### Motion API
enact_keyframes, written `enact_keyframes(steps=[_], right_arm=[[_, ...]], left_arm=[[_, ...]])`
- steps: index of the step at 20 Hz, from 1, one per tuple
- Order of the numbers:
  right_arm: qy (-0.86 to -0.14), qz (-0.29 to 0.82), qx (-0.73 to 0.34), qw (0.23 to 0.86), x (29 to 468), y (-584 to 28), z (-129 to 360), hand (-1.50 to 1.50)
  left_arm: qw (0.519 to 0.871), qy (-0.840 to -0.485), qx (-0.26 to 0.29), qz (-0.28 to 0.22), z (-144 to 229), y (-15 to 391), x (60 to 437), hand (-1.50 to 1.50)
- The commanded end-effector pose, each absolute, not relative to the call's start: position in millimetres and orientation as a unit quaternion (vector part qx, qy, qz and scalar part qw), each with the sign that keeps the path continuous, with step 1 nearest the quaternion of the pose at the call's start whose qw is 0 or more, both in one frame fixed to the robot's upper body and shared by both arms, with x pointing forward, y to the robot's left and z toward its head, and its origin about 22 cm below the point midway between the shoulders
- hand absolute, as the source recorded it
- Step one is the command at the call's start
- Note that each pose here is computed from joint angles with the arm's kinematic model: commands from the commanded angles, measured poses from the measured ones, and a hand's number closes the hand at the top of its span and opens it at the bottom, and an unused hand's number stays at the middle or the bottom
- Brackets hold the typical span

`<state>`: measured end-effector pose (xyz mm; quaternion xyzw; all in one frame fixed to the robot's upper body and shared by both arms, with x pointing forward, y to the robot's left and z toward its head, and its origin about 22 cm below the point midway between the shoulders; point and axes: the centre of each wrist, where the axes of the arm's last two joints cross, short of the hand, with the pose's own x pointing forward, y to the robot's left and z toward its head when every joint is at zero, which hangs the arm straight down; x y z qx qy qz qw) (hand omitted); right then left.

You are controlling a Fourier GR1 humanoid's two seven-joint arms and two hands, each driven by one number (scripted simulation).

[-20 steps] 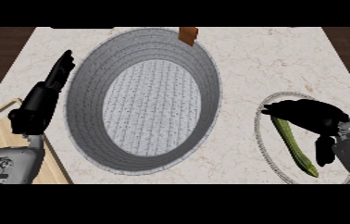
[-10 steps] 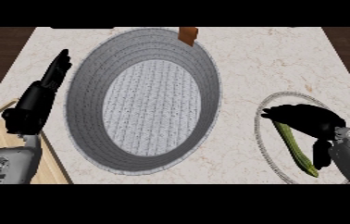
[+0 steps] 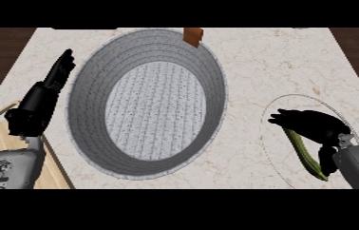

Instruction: Pick the squash from the placemat and place it in the basket

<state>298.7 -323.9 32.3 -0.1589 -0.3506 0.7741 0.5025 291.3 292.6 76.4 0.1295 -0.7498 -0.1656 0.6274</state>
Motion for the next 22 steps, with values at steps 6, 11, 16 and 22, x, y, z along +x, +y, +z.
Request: enact_keyframes(steps=[6, 11, 16, 22], right_arm=[[-0.348, 0.764, -0.142, 0.524, 302.6, -336.7, 8.1, 1.50], [-0.357, 0.769, -0.136, 0.513, 304.0, -323.4, 0.7, 1.50], [-0.377, 0.779, -0.144, 0.479, 304.7, -319.6, -7.2, 1.50], [-0.386, 0.692, -0.255, 0.554, 295.0, -310.7, -11.1, 1.50]], left_arm=[[0.633, -0.747, 0.129, -0.157, 71.8, 296.8, 274.7, 0.00], [0.620, -0.756, 0.127, -0.165, 73.9, 292.7, 271.6, 0.00], [0.618, -0.758, 0.129, -0.164, 73.3, 281.5, 282.1, 0.00], [0.636, -0.743, 0.141, -0.153, 70.8, 305.5, 284.6, 0.00]])
